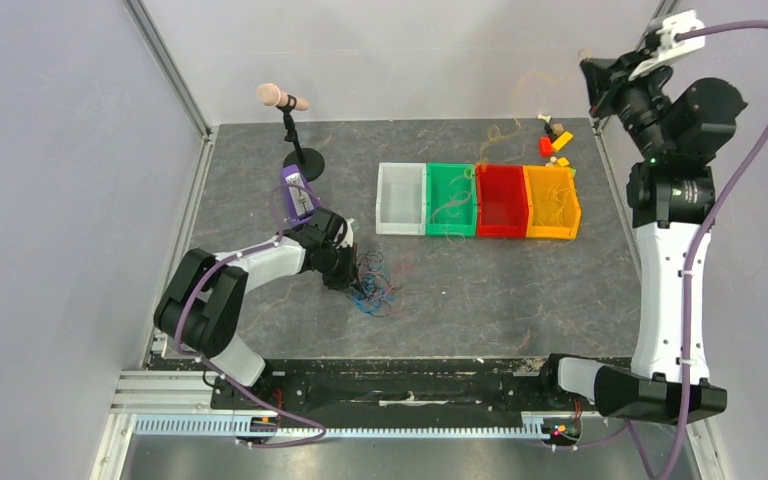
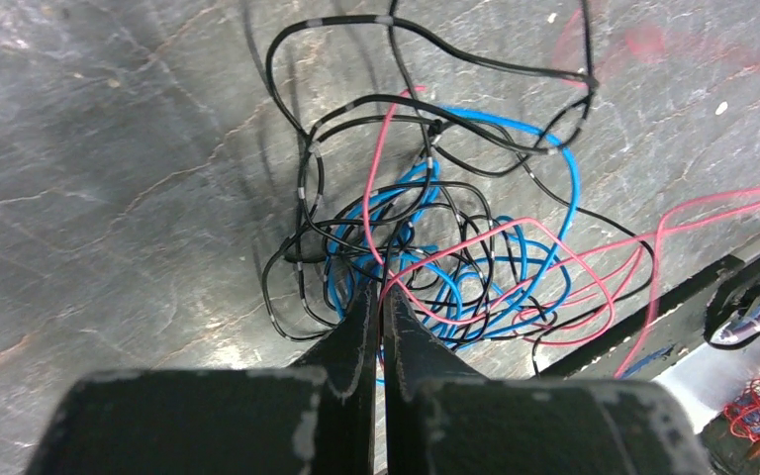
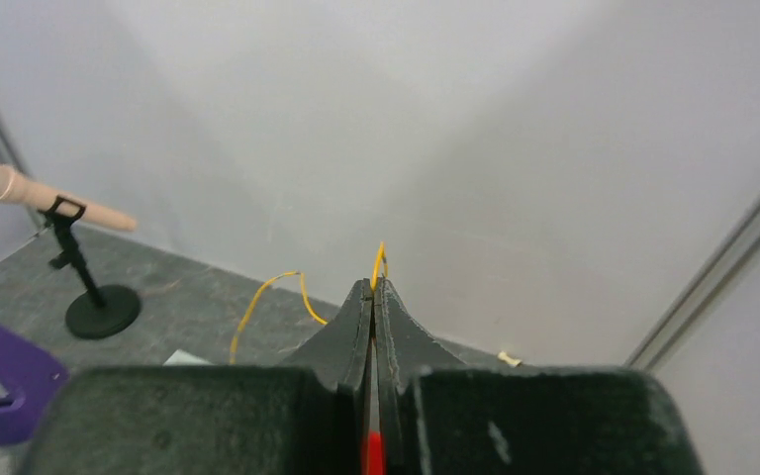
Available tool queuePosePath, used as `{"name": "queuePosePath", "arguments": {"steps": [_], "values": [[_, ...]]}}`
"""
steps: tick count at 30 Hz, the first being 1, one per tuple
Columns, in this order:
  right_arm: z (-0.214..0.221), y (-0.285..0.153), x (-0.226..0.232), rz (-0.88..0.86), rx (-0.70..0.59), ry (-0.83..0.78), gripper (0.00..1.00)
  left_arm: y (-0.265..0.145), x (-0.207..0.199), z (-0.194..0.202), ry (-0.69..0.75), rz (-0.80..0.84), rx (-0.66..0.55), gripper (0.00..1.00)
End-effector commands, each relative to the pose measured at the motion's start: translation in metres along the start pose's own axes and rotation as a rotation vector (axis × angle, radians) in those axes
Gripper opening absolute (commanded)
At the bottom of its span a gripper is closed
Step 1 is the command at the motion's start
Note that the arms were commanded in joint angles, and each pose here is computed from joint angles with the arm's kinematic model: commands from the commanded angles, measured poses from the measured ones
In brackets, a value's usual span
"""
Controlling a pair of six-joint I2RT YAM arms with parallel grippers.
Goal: Untangle the cables
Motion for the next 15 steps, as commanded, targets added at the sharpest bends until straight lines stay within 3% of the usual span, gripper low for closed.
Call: {"name": "queuePosePath", "arguments": {"steps": [1, 9, 15], "values": [[-0.043, -0.001, -0.029, 0.117, -0.130, -0.039, 0.00, -0.008, 0.015, 0.003, 0.038, -0.052, -0.006, 0.02], [-0.035, 0.001, -0.046, 0.159, -0.133, -0.037, 0.00, -0.015, 0.020, 0.005, 0.058, -0.038, -0.017, 0.02], [-0.035, -0.002, -0.077, 0.316, -0.132, -0.097, 0.00, -0.017, 0.034, 0.010, 0.084, -0.099, -0.002, 0.02]]}}
Point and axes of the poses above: each gripper's point midway between its finger pads, its own y axis out along the fingers, its own x axis along the line the jaws close on, z = x × y, the point moved 6 cm from there along -y, back along the fingers, and after that the axes turned 9 degrees about -y, right-handed, at the moved point
